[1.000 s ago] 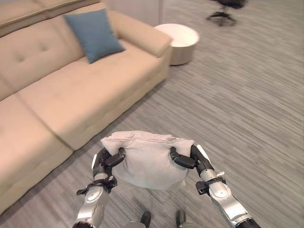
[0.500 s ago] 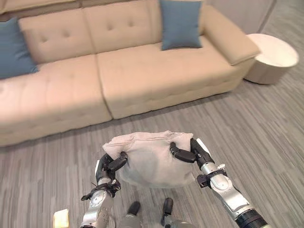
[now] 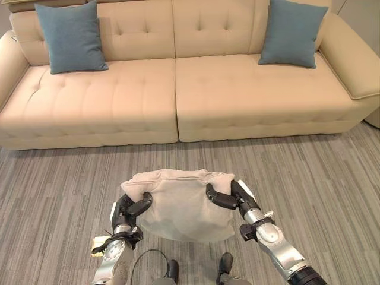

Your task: Pick up all the scattered cushions and arrange them neatly on the sofa.

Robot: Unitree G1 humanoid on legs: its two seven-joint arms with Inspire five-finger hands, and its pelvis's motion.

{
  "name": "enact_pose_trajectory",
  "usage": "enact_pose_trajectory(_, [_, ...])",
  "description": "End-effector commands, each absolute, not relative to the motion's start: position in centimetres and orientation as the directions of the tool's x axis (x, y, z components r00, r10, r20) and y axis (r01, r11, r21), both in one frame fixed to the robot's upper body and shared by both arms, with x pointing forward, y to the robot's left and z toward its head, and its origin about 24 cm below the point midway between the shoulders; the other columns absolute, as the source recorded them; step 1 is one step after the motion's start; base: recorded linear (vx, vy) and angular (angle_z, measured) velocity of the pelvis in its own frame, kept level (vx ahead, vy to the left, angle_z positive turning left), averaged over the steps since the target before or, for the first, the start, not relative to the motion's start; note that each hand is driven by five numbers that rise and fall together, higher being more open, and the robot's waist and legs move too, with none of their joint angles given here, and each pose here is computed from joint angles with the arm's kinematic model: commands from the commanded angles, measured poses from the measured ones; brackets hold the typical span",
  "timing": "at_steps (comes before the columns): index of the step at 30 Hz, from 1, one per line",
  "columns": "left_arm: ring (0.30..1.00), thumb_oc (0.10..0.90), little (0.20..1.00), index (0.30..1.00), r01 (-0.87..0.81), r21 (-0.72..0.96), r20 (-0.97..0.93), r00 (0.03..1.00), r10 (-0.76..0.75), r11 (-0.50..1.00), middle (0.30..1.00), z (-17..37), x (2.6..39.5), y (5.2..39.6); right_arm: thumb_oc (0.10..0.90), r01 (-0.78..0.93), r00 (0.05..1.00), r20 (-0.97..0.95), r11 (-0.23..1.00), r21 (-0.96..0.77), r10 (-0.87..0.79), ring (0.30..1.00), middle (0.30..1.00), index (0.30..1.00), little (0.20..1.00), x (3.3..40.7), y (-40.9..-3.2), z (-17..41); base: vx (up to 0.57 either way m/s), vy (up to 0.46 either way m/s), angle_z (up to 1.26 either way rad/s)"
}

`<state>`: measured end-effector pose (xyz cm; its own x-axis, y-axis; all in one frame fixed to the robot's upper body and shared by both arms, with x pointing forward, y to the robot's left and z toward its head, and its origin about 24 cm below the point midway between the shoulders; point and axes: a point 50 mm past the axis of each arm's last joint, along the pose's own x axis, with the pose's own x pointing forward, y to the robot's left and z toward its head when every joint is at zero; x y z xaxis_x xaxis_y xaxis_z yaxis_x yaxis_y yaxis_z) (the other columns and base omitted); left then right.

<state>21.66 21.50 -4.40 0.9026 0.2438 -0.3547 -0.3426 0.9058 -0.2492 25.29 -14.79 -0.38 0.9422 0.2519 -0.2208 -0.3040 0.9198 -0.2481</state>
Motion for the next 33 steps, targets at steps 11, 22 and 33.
enact_pose_trajectory(11, [0.300,0.400,0.300,0.300,0.166,-0.183,-0.294,0.931,-0.215,0.969,0.300,-4.2,21.7,14.2,0.400,-0.179,0.942,-0.296,0.983,-0.048,0.157,0.300,0.300,0.300,0.300,23.1,-17.6,-3.7,0.00,0.033,0.02])
enact_pose_trajectory(22, [0.300,0.400,0.300,0.300,0.144,-0.193,-0.199,0.963,-0.182,0.971,0.300,-2.1,23.4,14.5,0.400,-0.206,0.969,-0.155,0.975,-0.087,0.191,0.300,0.300,0.300,0.300,24.8,-16.8,-0.6,0.04,-0.012,0.03])
enact_pose_trajectory(33, [0.300,0.400,0.300,0.300,0.185,-0.259,-0.025,0.980,-0.198,0.948,0.300,1.9,26.0,13.0,0.400,-0.338,0.940,0.027,0.940,-0.045,0.339,0.300,0.300,0.300,0.300,27.2,-12.3,3.6,0.19,0.143,0.22])
